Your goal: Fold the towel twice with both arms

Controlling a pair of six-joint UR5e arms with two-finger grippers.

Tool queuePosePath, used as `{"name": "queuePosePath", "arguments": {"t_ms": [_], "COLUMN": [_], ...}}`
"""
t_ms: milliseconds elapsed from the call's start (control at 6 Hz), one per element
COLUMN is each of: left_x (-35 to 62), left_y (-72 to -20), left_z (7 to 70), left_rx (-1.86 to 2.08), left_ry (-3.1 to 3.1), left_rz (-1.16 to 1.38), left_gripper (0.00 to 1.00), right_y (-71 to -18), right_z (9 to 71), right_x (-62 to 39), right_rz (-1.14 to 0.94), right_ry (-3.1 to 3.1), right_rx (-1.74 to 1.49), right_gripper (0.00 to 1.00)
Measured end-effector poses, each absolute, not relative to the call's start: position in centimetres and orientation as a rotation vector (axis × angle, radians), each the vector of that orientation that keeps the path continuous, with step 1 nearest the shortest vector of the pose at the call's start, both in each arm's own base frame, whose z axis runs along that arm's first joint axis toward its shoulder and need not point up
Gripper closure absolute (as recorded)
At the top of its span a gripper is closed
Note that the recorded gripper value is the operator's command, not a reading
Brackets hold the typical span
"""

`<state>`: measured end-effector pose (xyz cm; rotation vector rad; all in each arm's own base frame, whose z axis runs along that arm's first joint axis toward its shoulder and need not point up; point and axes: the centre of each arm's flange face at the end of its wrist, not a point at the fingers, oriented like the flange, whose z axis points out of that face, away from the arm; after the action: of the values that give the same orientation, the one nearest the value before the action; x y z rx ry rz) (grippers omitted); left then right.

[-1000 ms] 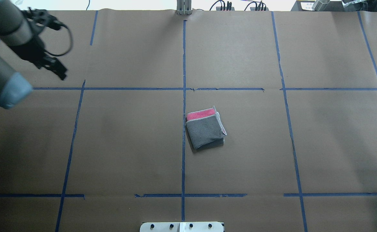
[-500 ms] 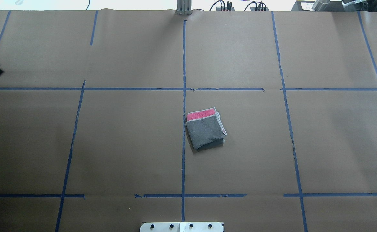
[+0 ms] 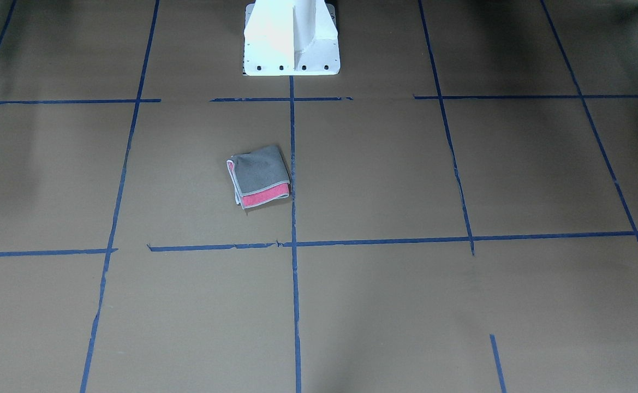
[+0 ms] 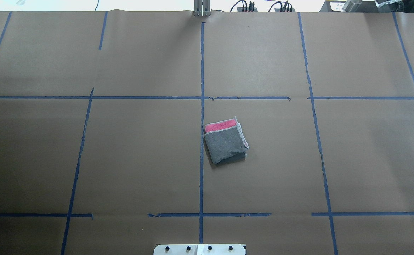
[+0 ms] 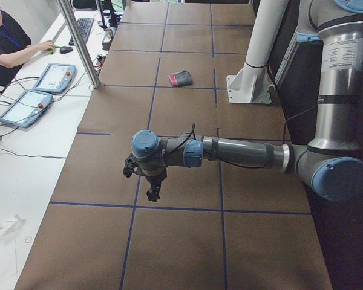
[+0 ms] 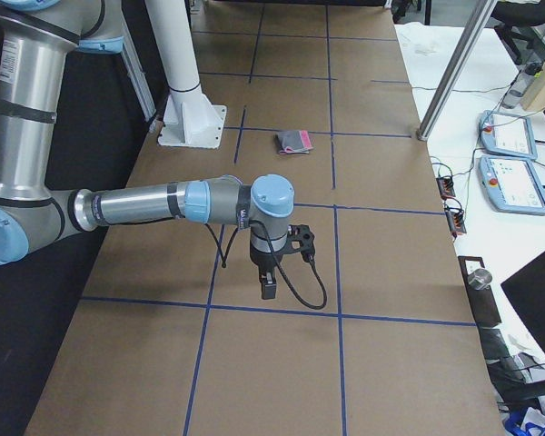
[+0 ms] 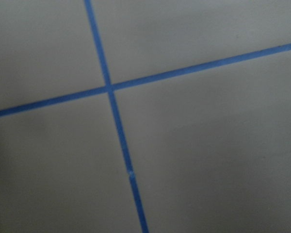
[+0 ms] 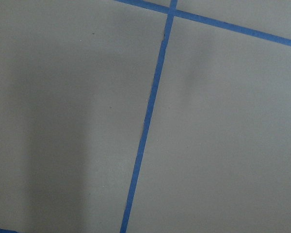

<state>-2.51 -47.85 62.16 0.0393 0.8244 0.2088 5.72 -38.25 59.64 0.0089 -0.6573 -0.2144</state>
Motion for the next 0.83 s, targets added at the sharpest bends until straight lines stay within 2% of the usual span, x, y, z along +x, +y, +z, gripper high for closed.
{"name": "queuePosePath", "arguments": {"t_ms": [833], "left_x": [-2.83], "left_y": [-47.13], "left_z": [63.42], "left_rx": [0.019], "left_ry": [0.791], "left_rz": [0.199], "left_gripper": [0.0], "right_y": [-38.4], "right_z": [59.2], "right_x": [5.53], "right_rz": [-0.189], "right_ry": [-0.68], "right_rx": [0.008], "right_gripper": [0.0]}}
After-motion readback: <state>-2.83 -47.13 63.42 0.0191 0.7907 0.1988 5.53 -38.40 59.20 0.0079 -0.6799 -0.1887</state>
